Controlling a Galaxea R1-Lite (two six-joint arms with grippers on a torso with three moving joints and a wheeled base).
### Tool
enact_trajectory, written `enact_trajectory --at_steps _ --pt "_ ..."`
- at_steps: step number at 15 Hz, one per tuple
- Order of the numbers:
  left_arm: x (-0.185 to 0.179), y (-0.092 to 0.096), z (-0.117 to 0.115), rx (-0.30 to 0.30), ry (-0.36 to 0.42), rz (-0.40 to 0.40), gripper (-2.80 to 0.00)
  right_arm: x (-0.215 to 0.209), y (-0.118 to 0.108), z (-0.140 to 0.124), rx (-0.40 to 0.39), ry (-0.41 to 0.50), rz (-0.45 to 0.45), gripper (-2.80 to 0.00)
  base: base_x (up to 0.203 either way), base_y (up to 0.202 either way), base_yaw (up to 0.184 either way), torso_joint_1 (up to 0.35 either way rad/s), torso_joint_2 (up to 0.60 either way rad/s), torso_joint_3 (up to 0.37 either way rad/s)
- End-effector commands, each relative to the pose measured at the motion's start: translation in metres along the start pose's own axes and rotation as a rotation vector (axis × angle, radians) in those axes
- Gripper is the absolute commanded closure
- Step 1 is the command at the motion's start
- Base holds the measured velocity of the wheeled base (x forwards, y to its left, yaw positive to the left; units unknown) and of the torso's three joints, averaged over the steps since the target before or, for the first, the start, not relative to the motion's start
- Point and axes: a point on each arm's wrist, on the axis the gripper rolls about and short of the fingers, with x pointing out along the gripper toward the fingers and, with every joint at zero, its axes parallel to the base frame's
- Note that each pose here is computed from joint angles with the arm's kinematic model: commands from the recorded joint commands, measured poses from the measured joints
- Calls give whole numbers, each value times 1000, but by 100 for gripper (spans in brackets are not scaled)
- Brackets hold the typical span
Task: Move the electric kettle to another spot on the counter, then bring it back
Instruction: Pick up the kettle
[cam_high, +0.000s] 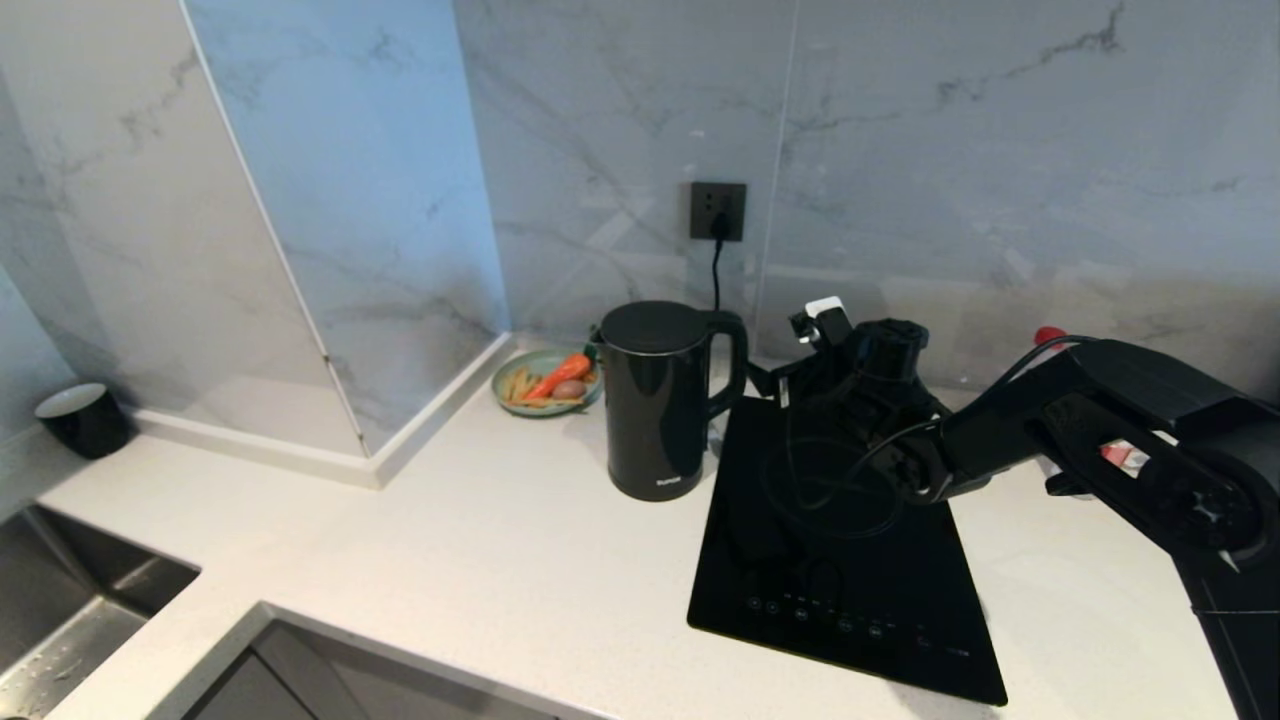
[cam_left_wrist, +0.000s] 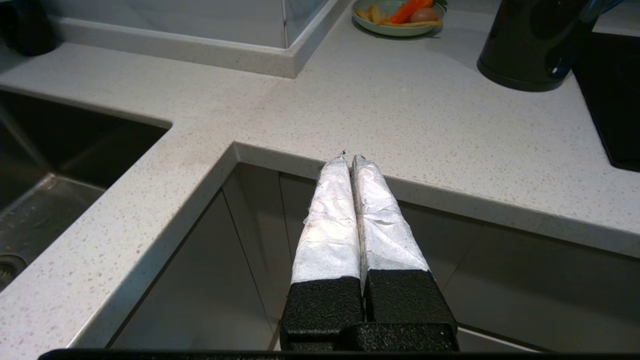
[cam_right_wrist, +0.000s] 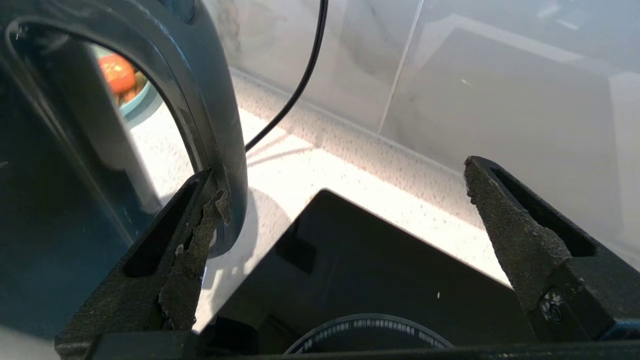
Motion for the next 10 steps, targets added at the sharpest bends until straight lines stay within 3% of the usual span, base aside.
enact_trajectory --at_steps 1,10 --pt "0 0 0 0 0 0 0 10 1 1 -2 -11 1 -280 0 0 0 0 0 0" --pt "0 0 0 0 0 0 0 12 20 2 1 4 44 -280 0 0 0 0 0 0"
